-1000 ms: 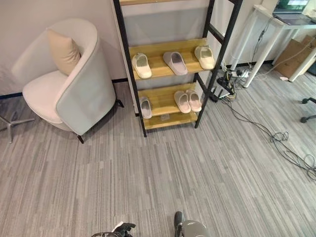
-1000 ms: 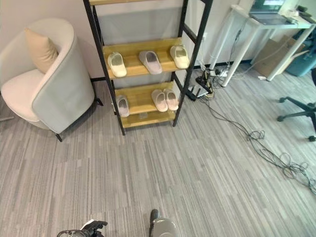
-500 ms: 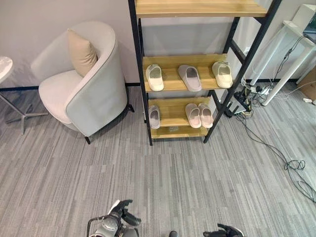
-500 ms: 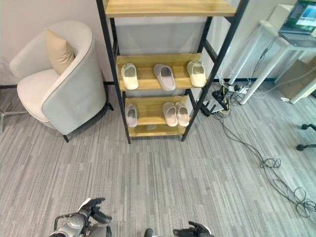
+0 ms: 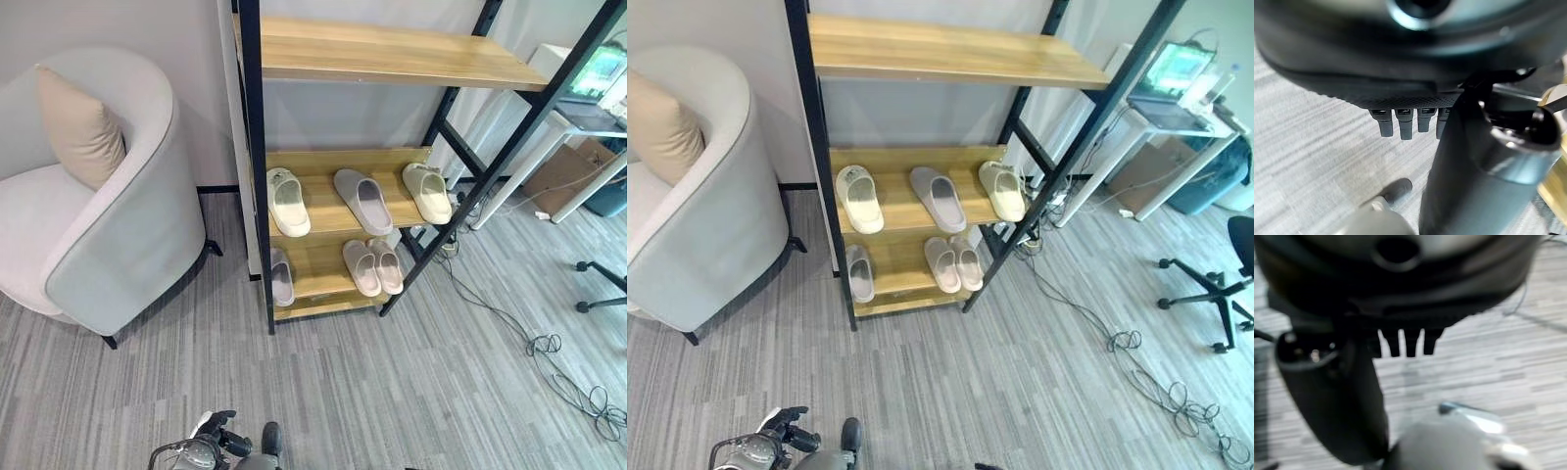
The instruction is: Arrange the slippers neatly on the shoe rack.
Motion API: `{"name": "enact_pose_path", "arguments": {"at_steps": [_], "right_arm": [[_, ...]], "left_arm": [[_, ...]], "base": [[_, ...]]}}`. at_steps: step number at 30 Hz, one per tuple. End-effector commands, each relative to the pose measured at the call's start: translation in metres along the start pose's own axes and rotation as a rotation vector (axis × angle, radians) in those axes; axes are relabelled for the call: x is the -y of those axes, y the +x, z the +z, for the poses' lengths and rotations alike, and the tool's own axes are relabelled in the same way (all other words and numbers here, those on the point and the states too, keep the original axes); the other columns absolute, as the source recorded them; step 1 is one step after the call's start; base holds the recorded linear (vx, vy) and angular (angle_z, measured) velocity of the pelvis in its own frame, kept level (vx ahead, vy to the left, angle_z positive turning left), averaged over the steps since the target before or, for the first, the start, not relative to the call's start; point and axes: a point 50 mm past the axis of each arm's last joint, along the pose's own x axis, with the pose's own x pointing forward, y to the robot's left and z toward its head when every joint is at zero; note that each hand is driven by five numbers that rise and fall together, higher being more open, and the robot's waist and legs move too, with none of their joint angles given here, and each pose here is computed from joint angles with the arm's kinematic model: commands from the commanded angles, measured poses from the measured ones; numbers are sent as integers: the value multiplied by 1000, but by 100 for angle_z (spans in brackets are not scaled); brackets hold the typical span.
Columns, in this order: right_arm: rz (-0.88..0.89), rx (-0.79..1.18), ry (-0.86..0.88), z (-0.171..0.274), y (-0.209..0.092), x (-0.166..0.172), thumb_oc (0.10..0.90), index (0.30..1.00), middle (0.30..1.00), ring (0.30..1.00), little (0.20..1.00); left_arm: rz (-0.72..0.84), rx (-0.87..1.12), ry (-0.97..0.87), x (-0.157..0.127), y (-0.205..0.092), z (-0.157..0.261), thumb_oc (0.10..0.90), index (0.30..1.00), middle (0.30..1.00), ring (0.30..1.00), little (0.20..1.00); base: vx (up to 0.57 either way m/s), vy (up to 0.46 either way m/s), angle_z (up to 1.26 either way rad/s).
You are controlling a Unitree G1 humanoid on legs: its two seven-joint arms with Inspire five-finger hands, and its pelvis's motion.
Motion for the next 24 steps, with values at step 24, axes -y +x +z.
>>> {"name": "enact_pose_path", "arguments": {"at_steps": [24], "right_arm": [[-88,-11,-94,-5,-5,43,800,900,900,900,900]], "left_arm": [[85,-24,-121,0,-4,-18,800,900,900,900,900]], "base": [[267,-154,36]]}}
